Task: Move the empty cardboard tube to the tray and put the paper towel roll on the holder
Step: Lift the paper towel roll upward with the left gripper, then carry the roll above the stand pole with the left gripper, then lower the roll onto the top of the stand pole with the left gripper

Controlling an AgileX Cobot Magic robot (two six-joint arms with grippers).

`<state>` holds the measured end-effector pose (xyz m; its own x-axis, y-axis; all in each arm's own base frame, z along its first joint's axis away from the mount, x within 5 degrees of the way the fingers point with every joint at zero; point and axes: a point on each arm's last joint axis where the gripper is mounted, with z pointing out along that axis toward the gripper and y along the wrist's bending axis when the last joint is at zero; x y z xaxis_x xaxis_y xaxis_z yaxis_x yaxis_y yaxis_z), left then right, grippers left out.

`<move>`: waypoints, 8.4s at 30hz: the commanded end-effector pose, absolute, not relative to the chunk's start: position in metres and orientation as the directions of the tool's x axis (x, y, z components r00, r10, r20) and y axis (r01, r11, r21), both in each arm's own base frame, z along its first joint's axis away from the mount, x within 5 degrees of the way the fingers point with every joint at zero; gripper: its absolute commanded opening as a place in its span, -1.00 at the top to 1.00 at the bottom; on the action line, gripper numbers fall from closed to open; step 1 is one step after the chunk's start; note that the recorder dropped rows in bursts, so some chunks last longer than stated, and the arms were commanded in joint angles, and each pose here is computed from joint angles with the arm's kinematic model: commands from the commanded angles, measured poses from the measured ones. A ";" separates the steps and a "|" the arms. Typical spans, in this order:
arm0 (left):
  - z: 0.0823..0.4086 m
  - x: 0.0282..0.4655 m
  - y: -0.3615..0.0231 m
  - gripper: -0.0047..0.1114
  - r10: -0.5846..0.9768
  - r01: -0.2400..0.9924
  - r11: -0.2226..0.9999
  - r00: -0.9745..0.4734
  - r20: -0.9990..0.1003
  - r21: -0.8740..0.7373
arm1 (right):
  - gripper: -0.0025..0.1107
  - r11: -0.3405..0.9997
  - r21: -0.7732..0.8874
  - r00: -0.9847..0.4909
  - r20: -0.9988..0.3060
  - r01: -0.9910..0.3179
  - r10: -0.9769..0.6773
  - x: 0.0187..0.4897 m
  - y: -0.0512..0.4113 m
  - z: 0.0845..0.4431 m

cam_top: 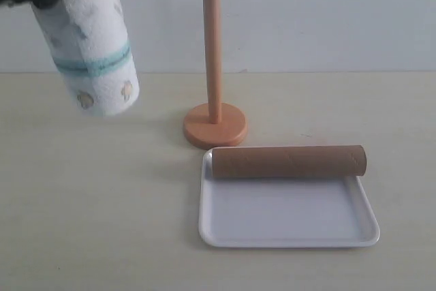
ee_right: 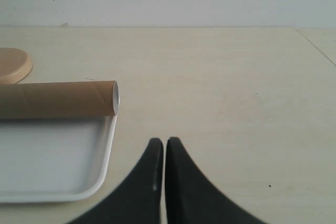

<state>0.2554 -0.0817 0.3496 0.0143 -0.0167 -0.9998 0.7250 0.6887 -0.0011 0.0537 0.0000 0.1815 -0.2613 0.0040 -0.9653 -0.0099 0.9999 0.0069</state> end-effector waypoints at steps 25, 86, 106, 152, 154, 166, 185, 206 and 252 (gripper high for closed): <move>0.484 0.330 -0.169 0.85 -0.118 0.776 0.630 0.152 -0.981 0.044 | 0.93 1.000 0.010 -0.243 -0.970 -0.010 0.007 0.054 0.000 0.183; 0.488 0.367 -0.198 0.85 -0.096 0.673 0.739 0.141 -0.985 0.024 | 0.93 1.000 0.010 -0.243 -0.970 -0.010 0.007 0.054 0.000 0.183; 0.495 0.362 -0.199 0.85 -0.097 0.617 0.786 0.183 -0.978 0.037 | 0.93 1.000 0.010 -0.243 -0.970 -0.010 0.007 0.054 0.000 0.183; 0.489 0.344 -0.218 0.85 -0.006 0.511 0.851 0.237 -0.972 0.119 | 0.93 1.000 0.010 -0.243 -0.970 -0.010 0.007 0.054 0.000 0.183; 0.491 0.343 -0.218 0.85 -0.013 0.513 0.851 0.240 -0.971 0.115 | 0.93 1.000 0.010 -0.243 -0.970 -0.010 0.007 0.054 0.000 0.183; 0.469 0.358 -0.229 0.85 -0.003 0.524 0.846 0.187 -0.982 0.097 | 0.93 1.000 0.010 -0.243 -0.970 -0.010 0.007 0.054 0.000 0.183; 0.441 0.375 -0.241 0.85 0.006 0.543 0.837 0.114 -0.993 0.068 | 0.93 1.000 0.010 -0.243 -0.970 -0.010 0.007 0.054 0.000 0.183; 0.417 0.377 -0.243 0.85 0.022 0.524 0.851 0.043 -0.999 0.041 | 0.93 1.000 0.010 -0.243 -0.970 -0.010 0.007 0.054 0.000 0.183; 0.368 0.395 -0.244 0.85 0.037 0.473 0.881 -0.081 -0.996 -0.006 | 0.93 1.000 0.010 -0.243 -0.970 -0.010 0.007 0.054 0.000 0.183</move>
